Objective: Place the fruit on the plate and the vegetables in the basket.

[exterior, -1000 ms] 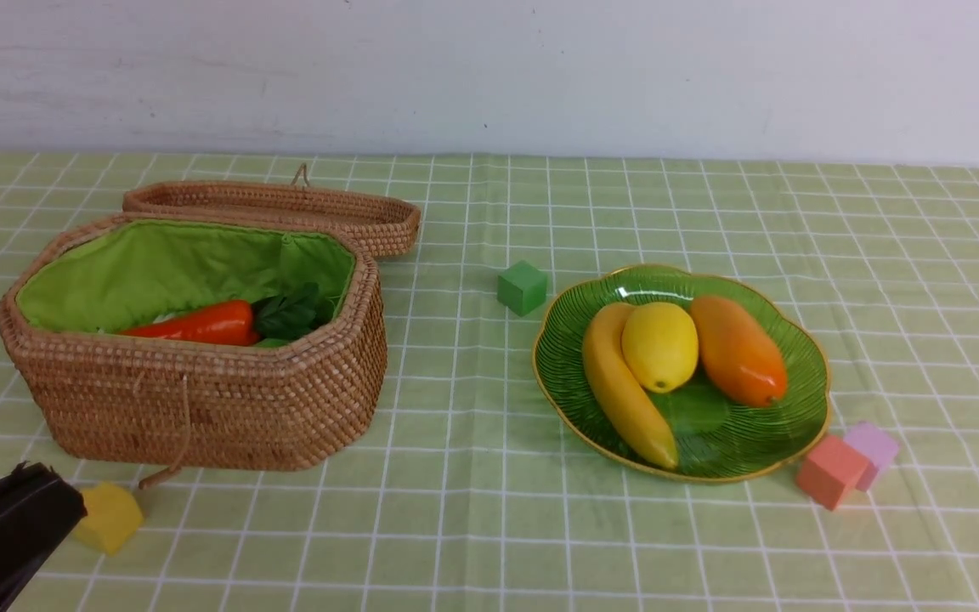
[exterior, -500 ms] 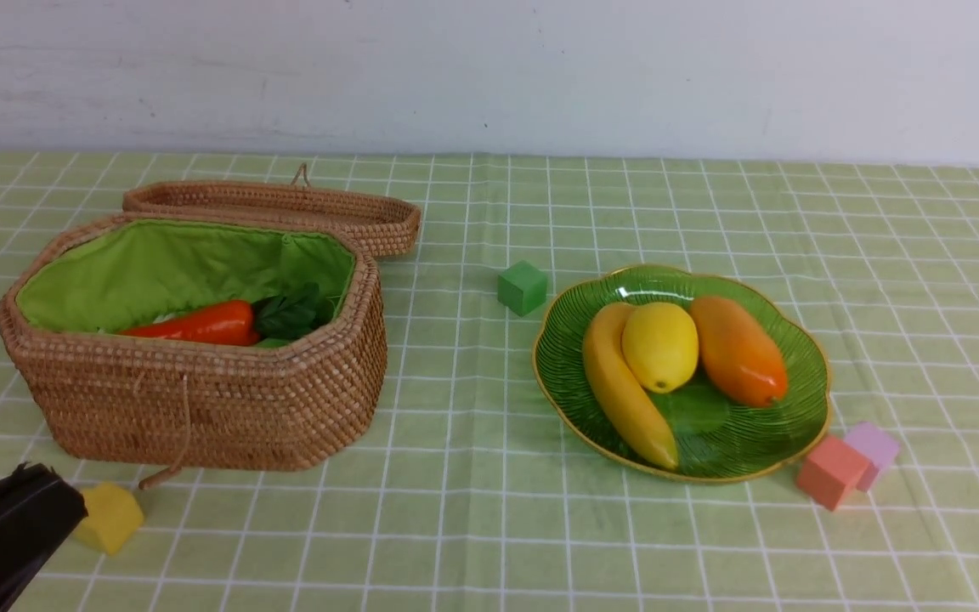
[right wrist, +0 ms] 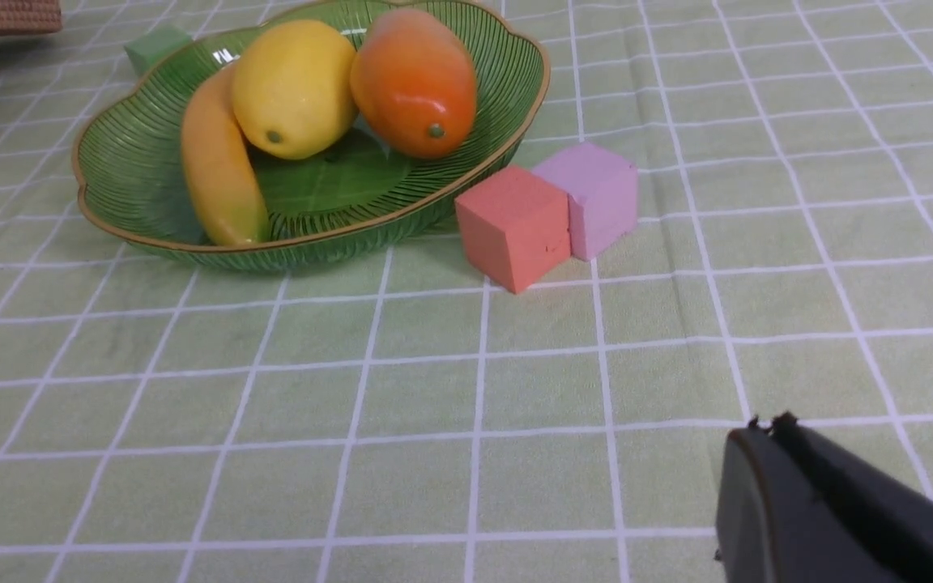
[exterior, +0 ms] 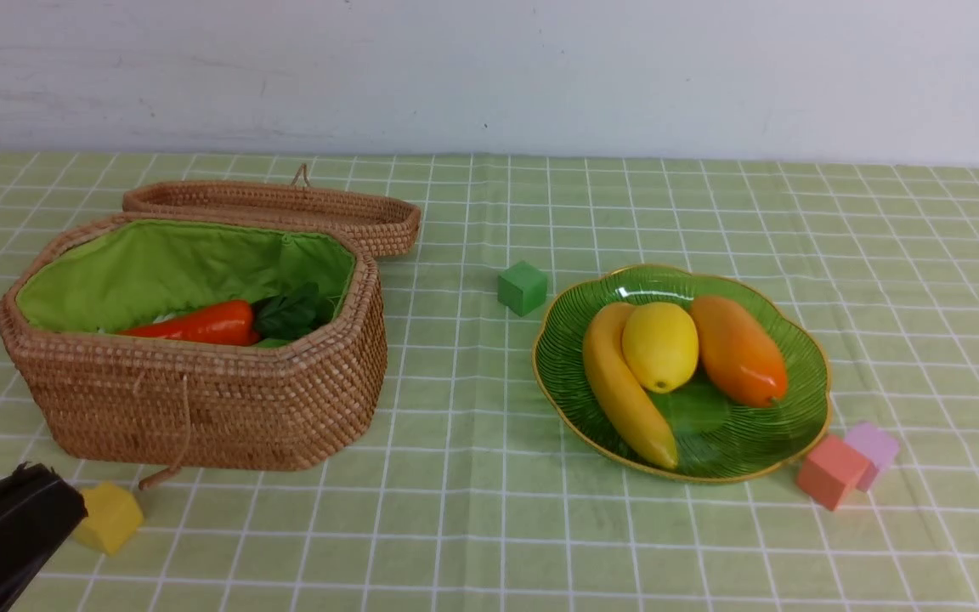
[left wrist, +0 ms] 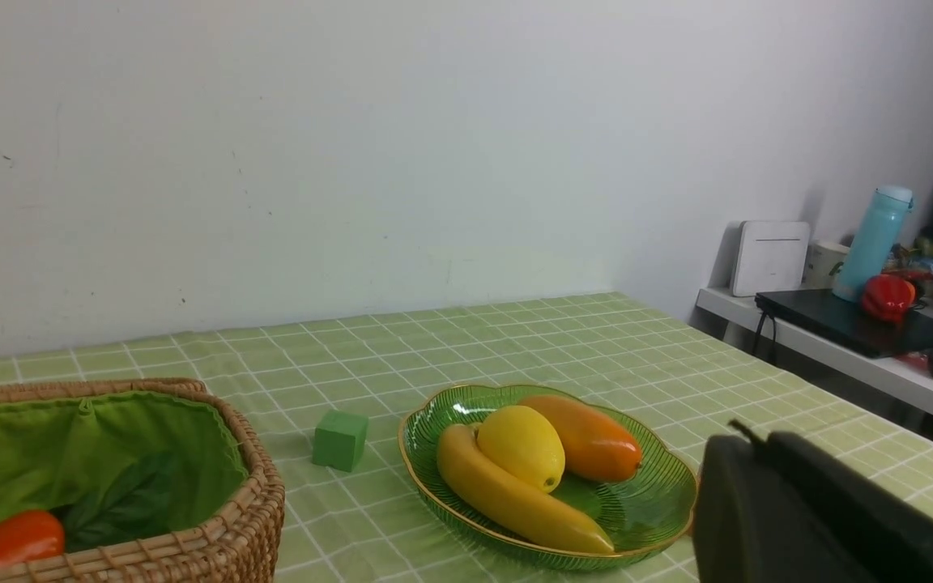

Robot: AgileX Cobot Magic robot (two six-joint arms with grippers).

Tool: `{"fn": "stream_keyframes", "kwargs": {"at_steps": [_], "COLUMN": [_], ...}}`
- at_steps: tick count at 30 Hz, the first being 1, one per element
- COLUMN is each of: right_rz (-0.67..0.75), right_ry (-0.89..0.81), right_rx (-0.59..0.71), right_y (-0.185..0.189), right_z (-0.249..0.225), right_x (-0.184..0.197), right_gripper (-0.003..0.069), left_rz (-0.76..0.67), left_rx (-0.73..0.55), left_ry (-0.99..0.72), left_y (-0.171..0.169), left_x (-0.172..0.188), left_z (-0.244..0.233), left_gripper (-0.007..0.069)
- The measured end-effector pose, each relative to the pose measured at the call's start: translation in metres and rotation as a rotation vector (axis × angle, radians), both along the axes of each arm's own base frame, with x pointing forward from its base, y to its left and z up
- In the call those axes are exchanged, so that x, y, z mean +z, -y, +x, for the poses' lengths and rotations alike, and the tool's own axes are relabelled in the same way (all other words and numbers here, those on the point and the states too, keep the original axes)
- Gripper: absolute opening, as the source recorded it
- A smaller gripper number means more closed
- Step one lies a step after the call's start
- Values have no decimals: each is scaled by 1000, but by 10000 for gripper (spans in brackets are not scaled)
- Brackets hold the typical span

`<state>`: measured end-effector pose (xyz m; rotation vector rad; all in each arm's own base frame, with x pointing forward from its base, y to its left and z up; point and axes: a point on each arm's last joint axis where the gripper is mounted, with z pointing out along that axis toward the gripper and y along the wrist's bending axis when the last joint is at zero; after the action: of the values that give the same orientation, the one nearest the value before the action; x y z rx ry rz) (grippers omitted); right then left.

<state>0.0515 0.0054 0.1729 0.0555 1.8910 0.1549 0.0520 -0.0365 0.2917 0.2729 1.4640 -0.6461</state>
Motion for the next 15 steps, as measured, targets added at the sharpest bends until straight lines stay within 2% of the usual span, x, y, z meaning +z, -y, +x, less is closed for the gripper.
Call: {"fn": "stream_keyframes", "kwargs": {"at_steps": [7,8,15], "right_rz": [0,-1,-2], "right_ry": [2,2,1], "right_rx": [1,1,1], "right_y": [0,0,0], "right_z": [0,0,0], "right_x": [0,0,0], "right_gripper": [-3,-1,4], "left_rz": [-7,-15,51], "left_rx": [14,40,266], "left_ry": [7,16,8], "left_y": [-1,-3,-15], "left_x": [0,-1,-19], "left_z": [1,2,10], "left_gripper": [6,-13,-13]}}
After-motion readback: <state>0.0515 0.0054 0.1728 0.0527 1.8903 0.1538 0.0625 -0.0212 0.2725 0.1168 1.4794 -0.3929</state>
